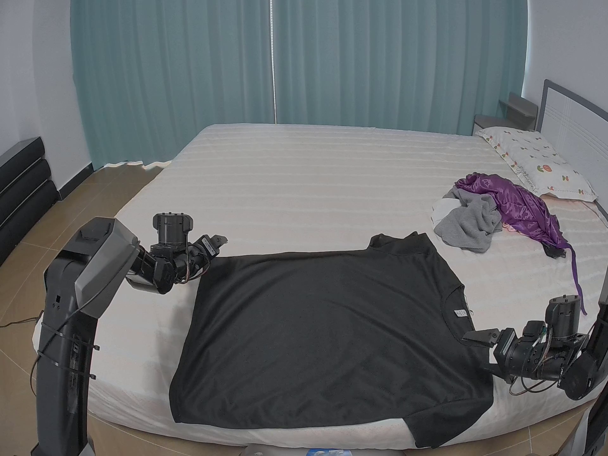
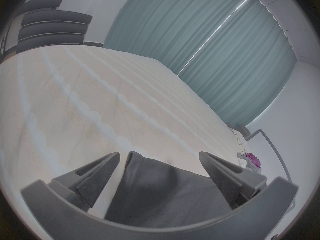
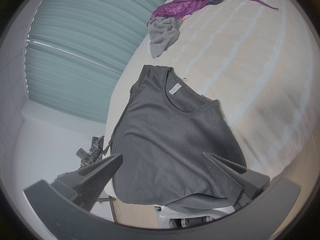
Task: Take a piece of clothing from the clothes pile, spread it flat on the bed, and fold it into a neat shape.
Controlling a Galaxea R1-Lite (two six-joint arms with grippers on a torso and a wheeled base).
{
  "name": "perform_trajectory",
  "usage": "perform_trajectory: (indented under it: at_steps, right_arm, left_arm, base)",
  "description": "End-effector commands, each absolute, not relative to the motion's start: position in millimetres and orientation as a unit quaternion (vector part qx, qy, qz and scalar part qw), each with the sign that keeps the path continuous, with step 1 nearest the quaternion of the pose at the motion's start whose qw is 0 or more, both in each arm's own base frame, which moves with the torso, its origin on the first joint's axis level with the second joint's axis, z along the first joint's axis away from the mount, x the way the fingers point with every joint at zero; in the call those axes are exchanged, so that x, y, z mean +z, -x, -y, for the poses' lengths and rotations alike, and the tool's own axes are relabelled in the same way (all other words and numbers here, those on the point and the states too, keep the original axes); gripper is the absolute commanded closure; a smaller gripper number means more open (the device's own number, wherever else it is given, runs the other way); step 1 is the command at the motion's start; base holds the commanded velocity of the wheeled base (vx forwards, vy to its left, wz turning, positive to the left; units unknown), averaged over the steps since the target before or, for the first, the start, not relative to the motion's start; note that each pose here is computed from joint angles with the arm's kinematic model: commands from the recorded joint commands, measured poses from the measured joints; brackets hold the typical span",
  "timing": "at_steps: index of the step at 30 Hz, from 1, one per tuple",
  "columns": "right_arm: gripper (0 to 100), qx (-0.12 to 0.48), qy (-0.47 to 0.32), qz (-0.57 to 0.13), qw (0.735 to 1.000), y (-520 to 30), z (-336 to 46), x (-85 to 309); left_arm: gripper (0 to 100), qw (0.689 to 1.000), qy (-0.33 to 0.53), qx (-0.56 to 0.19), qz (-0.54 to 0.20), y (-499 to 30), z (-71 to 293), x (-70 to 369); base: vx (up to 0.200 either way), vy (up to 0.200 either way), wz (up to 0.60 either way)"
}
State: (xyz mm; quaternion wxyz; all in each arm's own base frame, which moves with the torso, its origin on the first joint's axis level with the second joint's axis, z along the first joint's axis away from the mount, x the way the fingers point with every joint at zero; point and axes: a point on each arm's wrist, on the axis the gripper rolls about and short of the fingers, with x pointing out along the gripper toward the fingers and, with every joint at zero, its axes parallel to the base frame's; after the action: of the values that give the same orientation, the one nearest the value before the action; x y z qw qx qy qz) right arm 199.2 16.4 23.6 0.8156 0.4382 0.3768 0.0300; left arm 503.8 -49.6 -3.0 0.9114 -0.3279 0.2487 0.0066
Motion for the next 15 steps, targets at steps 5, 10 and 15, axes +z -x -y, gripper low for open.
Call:
perform_trajectory:
  at_steps: [5,10,15]
  right_arm:
    - [0,0.031,-0.434,-0.386,0.814,-195.3,-18.6,21.6]
    - [0,0.031,-0.435,-0.384,0.814,-194.8,-18.3,22.7]
    - [0,0.03,-0.436,-0.385,0.813,-194.9,-18.0,21.8]
  left_arm:
    - [0,0.91,0.327,0.022,-0.255,-514.4,47.8,-32.7]
    - [100,0.903,0.35,0.027,-0.247,-516.7,47.1,-29.8]
    - [100,0.901,0.363,0.03,-0.235,-521.1,44.2,-24.7]
  base:
    - [0.0,0.0,0.0]
    - [0.0,0.0,0.0]
    - [0.0,0.0,0.0]
